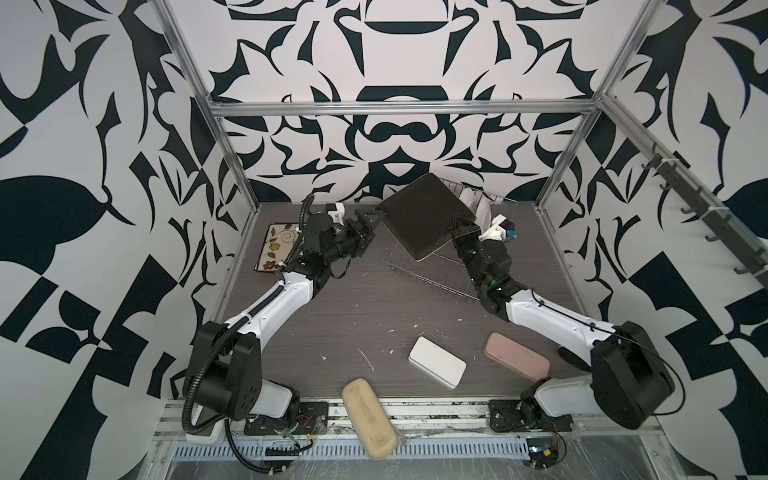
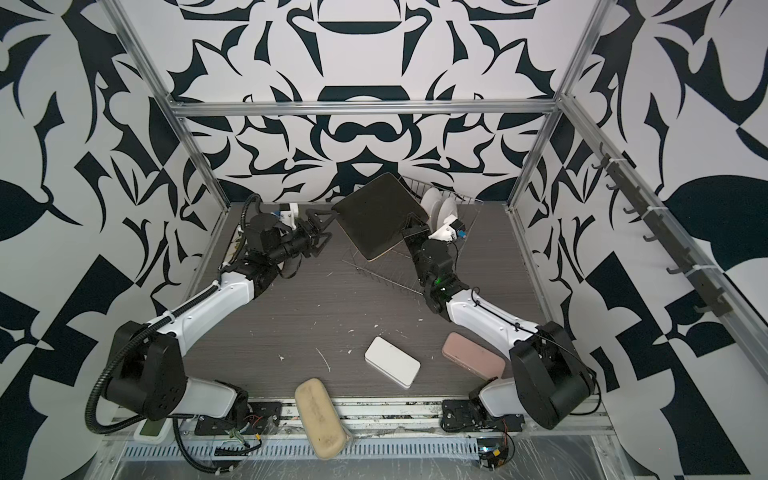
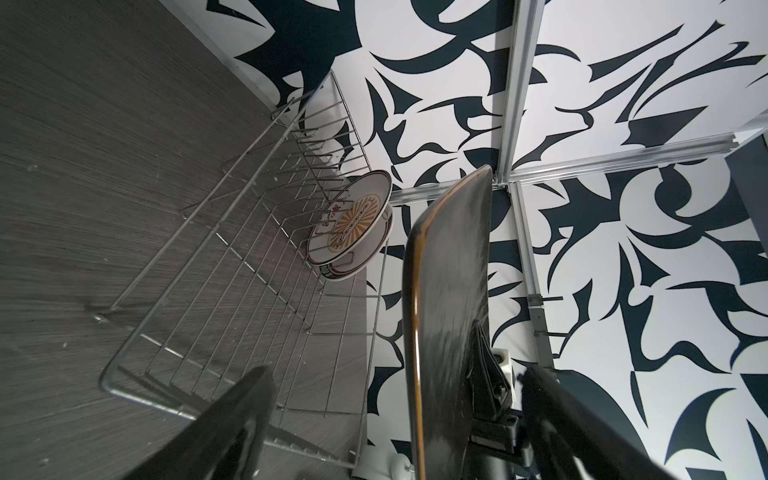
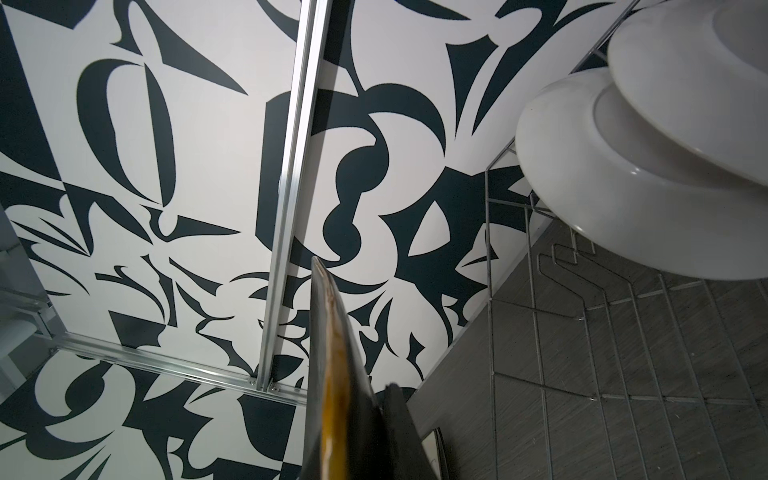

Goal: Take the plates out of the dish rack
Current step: 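Swing the dark plate toward the left gripper while the left gripper reaches for it, then grasp the dark plate's edge nearest the left gripper while the right gripper holds it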

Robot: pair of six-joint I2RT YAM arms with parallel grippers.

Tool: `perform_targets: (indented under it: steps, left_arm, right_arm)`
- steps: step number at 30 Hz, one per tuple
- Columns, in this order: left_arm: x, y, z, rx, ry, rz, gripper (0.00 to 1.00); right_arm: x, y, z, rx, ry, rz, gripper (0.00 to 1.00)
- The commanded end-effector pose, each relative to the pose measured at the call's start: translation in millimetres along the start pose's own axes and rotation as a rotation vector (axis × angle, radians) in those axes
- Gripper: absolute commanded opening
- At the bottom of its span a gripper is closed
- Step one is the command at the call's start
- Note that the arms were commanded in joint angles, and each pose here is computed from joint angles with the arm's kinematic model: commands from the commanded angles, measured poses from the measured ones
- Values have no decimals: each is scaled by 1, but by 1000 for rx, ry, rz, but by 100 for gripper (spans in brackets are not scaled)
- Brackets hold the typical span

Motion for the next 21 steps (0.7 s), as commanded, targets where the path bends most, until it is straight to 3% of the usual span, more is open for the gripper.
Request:
perform_targets:
  steps: [1, 10, 21]
  left_arm:
    - [7, 2, -1, -11, 48, -2, 94]
    - [27, 20, 1, -20, 83, 54, 86]
    - [35, 29, 4, -24, 91, 65, 58]
  right_arm:
    - [-15, -38, 62, 209, -244, -167, 0]
    - [-16, -30, 62, 208, -245, -156, 0]
    - [-16, -29, 60, 215, -241, -156, 0]
Point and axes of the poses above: each gripper's point midway between its finger pads, its own x axis out along the fingers, its own z axis along the line the jaws close on, y = z × x, the point moved 5 cm from there along -x, back along the fingers, and after that the axes turned 9 degrees about -x, right-handed, at the moved point
